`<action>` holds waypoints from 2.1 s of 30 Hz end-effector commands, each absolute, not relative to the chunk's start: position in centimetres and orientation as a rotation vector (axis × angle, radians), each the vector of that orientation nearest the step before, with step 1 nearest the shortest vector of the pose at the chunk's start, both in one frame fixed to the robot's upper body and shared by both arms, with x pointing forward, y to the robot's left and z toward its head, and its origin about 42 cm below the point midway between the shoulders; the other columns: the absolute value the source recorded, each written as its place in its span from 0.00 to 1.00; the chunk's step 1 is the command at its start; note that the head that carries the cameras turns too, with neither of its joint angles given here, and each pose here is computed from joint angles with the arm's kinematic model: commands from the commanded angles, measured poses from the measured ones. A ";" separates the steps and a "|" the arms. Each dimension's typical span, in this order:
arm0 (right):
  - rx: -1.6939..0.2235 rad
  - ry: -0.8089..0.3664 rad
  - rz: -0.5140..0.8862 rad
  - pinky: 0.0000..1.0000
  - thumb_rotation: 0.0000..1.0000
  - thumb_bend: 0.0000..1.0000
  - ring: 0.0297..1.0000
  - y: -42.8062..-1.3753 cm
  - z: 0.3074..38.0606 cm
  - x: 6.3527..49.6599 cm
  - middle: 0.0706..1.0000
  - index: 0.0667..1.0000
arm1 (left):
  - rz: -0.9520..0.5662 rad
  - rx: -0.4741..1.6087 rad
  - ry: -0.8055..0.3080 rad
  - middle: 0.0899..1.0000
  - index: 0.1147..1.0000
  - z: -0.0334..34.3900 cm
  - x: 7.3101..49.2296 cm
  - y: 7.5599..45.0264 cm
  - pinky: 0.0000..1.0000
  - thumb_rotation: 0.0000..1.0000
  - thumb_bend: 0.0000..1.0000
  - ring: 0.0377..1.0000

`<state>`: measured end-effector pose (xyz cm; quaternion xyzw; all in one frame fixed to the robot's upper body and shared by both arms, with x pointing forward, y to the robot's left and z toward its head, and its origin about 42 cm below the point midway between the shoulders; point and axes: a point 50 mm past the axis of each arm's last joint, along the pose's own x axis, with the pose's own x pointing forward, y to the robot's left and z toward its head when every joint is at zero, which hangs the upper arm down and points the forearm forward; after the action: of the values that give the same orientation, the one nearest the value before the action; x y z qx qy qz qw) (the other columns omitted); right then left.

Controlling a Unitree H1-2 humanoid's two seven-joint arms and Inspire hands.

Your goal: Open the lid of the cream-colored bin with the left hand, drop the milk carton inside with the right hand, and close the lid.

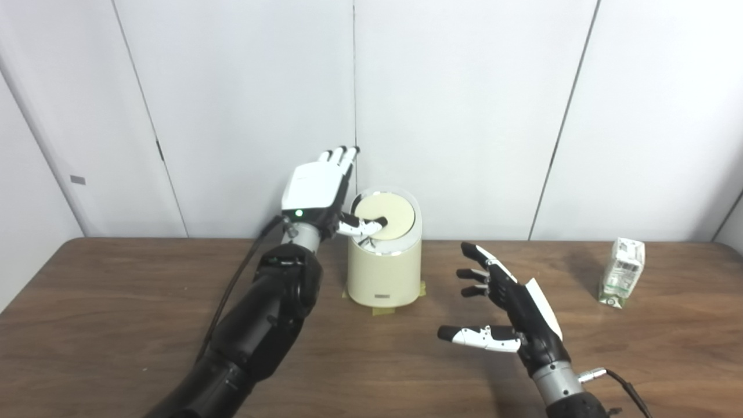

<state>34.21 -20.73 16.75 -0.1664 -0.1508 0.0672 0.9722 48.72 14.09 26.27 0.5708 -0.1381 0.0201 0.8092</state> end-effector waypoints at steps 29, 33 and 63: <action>-0.323 -0.390 0.127 0.66 0.19 0.77 0.78 -21.3 18.5 35.1 0.90 0.88 | 0.083 0.330 -0.367 0.83 0.88 22.6 34.7 28.1 0.73 0.24 0.92 0.78; -0.323 -0.394 0.128 0.65 0.17 0.78 0.78 -21.3 18.4 35.3 0.90 0.88 | 0.070 0.301 -0.358 0.82 0.86 20.4 33.0 28.0 0.65 0.22 0.89 0.77; -0.642 -0.564 -0.137 0.62 0.07 0.79 0.73 -38.6 29.5 39.0 0.85 0.84 | 0.028 0.327 -0.345 0.87 0.93 15.4 32.4 32.0 0.66 0.07 0.73 0.81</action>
<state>38.55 -37.84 26.41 -0.3070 -0.2256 -0.0571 0.9228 31.60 31.81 13.50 0.1593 -0.1339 0.0132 0.9780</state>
